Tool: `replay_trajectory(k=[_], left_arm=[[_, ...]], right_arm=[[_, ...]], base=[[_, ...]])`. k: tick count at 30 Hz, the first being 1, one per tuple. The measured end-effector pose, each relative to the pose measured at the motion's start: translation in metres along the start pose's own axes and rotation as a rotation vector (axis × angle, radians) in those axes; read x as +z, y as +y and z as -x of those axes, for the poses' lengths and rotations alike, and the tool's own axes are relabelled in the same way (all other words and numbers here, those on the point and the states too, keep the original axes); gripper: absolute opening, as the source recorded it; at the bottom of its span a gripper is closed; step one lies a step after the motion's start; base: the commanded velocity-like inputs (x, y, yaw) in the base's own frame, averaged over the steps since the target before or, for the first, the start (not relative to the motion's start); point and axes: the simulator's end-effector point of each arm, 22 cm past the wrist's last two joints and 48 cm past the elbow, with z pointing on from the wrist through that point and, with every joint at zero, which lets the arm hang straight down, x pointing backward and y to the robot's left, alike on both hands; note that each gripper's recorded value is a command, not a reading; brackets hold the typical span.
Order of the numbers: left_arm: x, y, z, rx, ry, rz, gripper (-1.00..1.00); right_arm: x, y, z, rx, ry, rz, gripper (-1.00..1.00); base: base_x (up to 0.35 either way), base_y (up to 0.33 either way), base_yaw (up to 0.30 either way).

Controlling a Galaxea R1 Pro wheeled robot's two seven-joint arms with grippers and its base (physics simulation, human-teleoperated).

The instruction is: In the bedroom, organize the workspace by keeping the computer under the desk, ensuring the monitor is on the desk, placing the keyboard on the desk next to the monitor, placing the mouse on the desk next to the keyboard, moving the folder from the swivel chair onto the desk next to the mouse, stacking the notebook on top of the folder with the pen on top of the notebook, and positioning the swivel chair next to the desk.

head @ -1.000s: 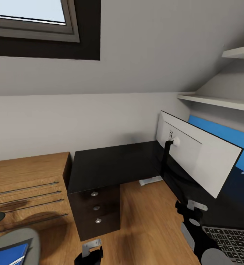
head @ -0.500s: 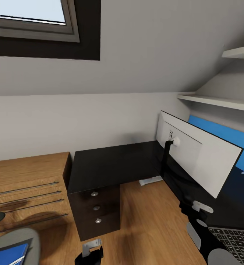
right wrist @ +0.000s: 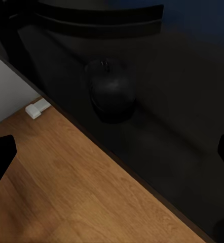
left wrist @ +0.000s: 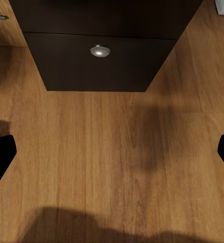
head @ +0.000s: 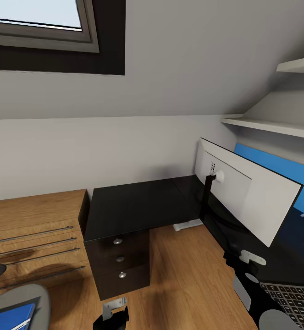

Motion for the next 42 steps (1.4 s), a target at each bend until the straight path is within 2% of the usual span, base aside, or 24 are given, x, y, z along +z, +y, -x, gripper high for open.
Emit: replay_trajectory(k=[42], left_arm=[[0.045,0.007,-0.036,0.002,0.003,0.003,1.0]], right_arm=[[0.031,-0.001,-0.046,0.002,-0.006,0.0,1.0]], base=[[0.0,0.0,0.0]])
